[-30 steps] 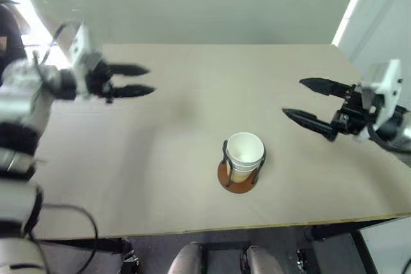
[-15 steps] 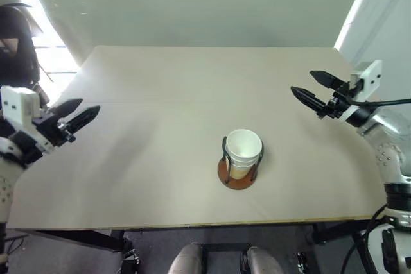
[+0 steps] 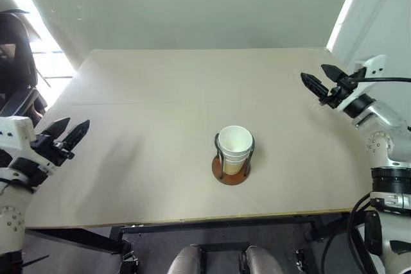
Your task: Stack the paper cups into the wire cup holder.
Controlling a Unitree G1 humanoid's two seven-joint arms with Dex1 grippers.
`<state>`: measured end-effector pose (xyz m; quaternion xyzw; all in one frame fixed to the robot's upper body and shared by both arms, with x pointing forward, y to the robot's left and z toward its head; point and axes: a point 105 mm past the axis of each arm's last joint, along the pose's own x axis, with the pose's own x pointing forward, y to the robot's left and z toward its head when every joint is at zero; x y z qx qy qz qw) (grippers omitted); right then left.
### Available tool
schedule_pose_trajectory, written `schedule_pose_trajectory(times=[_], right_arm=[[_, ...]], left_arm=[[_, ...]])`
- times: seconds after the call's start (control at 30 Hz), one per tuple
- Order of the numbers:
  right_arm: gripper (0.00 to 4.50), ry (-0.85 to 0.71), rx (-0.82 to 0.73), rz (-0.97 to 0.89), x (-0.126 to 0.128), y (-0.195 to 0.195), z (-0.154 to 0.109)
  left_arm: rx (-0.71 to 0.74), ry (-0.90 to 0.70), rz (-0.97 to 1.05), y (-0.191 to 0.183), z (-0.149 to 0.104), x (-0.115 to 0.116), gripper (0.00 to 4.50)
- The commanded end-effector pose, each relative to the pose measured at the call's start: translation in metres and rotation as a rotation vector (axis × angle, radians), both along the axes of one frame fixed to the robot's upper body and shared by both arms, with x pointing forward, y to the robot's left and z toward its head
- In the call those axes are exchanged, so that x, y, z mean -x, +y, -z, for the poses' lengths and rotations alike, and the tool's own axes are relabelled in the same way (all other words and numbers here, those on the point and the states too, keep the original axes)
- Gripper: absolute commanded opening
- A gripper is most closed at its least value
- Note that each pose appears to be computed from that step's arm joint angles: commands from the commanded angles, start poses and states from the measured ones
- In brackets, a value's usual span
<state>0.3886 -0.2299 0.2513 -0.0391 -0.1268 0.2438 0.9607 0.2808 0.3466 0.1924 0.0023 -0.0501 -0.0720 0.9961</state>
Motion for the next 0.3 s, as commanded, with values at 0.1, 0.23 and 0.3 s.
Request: schedule_pose_trajectory(times=[0.1,0.23,0.3], right_arm=[[3.72,-0.089,0.004,0.038,-0.0006,-0.0047,-0.0234],[3.72,-0.083,0.005,0.04,-0.0024,-0.0064,-0.0226],[3.72,-0.079,0.007,0.034,-0.0026,-0.0058,-0.0221]], left_arm=[[-0.013,-0.022,0.01,-0.0037,-0.01,0.0008,2.76],[-0.017,-0.005,0.007,-0.0026,-0.0078,0.0023,2.76],[-0.013,0.005,0.014,-0.0029,-0.0062,0.004,2.76]])
